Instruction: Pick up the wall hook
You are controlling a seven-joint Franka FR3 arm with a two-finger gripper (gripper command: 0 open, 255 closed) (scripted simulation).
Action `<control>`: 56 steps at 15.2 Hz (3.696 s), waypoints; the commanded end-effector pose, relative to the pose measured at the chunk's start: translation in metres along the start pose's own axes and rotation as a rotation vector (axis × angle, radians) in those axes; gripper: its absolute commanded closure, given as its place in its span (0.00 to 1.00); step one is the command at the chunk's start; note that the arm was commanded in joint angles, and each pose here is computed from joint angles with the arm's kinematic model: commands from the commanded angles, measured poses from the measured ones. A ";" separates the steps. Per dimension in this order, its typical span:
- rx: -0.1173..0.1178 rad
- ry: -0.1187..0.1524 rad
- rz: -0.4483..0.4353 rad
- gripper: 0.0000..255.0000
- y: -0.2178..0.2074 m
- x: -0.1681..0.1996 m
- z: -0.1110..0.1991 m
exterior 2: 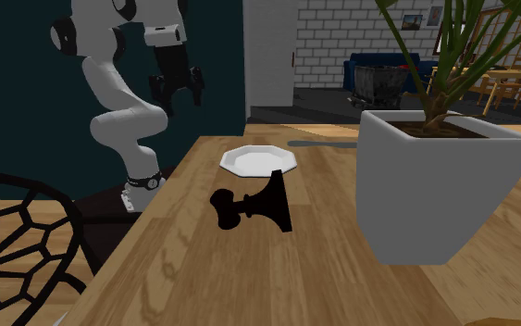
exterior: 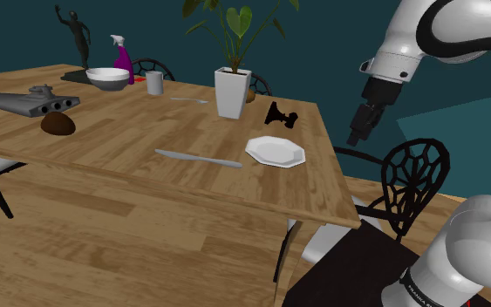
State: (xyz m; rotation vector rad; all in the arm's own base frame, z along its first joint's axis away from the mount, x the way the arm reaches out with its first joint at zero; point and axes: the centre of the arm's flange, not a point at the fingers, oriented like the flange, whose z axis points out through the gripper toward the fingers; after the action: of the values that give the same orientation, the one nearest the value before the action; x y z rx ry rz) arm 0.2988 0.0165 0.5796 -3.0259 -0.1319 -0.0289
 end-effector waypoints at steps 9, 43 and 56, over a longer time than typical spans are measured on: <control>-0.025 -0.015 -0.092 0.00 0.051 0.092 0.008; -0.090 -0.054 -0.333 1.00 0.149 0.348 0.072; -0.090 -0.054 -0.333 1.00 0.146 0.349 0.041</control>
State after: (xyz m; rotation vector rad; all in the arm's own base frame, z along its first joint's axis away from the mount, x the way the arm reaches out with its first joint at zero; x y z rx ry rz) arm 0.6615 -0.0926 0.5252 -3.0561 -0.6535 0.0201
